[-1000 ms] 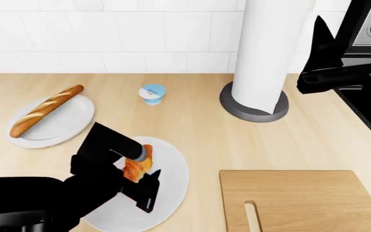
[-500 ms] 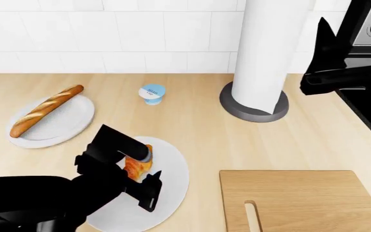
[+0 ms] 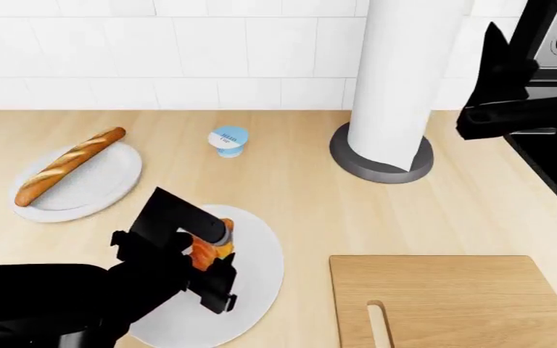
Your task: From the different types of pastries on the counter, select a croissant and place it on the cutting board. Then retrieve a jar of jam from the cabinet and place it alongside the croissant on the cutting board.
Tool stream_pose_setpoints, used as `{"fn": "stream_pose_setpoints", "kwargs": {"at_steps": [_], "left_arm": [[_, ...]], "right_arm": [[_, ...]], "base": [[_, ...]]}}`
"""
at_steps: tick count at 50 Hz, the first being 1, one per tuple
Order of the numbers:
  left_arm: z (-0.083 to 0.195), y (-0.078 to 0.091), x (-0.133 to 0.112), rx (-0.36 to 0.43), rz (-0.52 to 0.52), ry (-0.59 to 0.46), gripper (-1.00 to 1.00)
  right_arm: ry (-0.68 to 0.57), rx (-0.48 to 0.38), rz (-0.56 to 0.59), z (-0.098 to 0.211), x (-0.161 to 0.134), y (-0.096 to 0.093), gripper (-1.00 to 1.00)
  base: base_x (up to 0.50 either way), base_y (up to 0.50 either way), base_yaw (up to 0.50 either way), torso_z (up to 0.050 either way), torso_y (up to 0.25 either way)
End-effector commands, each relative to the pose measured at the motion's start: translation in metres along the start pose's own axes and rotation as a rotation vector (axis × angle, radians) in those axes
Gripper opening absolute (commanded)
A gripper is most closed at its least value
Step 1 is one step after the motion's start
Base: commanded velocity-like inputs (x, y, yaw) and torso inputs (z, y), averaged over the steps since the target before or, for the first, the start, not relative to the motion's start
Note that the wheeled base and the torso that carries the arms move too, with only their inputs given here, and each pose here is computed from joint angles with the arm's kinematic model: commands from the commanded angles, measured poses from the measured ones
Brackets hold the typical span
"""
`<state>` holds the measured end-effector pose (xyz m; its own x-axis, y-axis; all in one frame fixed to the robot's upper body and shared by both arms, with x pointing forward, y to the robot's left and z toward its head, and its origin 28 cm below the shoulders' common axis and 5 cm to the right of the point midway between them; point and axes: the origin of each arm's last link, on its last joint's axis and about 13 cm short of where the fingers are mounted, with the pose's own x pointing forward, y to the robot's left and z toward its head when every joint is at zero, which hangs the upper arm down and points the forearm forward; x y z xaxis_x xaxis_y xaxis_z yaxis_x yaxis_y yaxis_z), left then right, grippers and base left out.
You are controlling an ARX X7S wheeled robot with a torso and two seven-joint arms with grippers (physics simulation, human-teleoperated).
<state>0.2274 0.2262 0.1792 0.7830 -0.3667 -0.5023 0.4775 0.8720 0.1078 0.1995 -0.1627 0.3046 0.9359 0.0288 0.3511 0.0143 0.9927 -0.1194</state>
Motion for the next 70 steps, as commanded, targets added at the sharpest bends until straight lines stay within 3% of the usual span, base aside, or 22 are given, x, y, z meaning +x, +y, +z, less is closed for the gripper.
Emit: {"fn": "stream_pose_setpoints", "kwargs": {"at_steps": [1,7,11,15,27,32,39,58,70], "left_arm": [[0.004,-0.001,-0.003,0.008,0.003,-0.031,-1.00],[0.023,-0.002,-0.013,0.054,0.033,-0.165,-1.00],[0.035,-0.011,-0.020,0.096,-0.006,-0.230,-1.00],[0.045,-0.029,-0.022,0.121,-0.082,-0.294,-1.00],[0.063,-0.070,-0.014,0.199,-0.260,-0.357,-1.00],[0.062,-0.081,-0.005,0.218,-0.317,-0.367,-1.00],[0.070,-0.083,0.003,0.175,-0.397,-0.387,-1.00],[0.064,-0.107,0.029,0.168,-0.570,-0.328,-1.00],[0.049,-0.117,0.043,0.182,-0.599,-0.259,-1.00]], "right_arm": [[-0.003,0.012,-0.006,0.001,0.000,0.000,1.00],[-0.004,0.015,-0.008,0.001,0.000,-0.001,1.00],[-0.005,0.015,-0.009,0.001,0.000,-0.001,1.00],[-0.009,0.016,-0.008,0.001,0.001,0.000,1.00],[-0.018,0.024,-0.002,0.003,0.002,0.001,1.00],[-0.019,0.027,0.007,0.000,0.002,0.002,1.00],[-0.016,0.024,0.012,-0.001,0.003,0.004,1.00],[-0.007,0.018,0.002,-0.007,0.003,0.003,1.00],[-0.003,0.016,-0.004,-0.010,0.002,0.001,1.00]], "base": [[0.00,0.00,0.00,0.000,0.000],[0.00,0.00,0.00,0.000,0.000],[0.00,0.00,0.00,0.000,0.000],[0.00,0.00,0.00,0.000,0.000],[0.00,0.00,0.00,0.000,0.000],[0.00,0.00,0.00,0.000,0.002],[0.00,0.00,0.00,0.000,0.000],[0.00,0.00,0.00,0.000,0.000],[0.00,0.00,0.00,0.000,0.000]]}}
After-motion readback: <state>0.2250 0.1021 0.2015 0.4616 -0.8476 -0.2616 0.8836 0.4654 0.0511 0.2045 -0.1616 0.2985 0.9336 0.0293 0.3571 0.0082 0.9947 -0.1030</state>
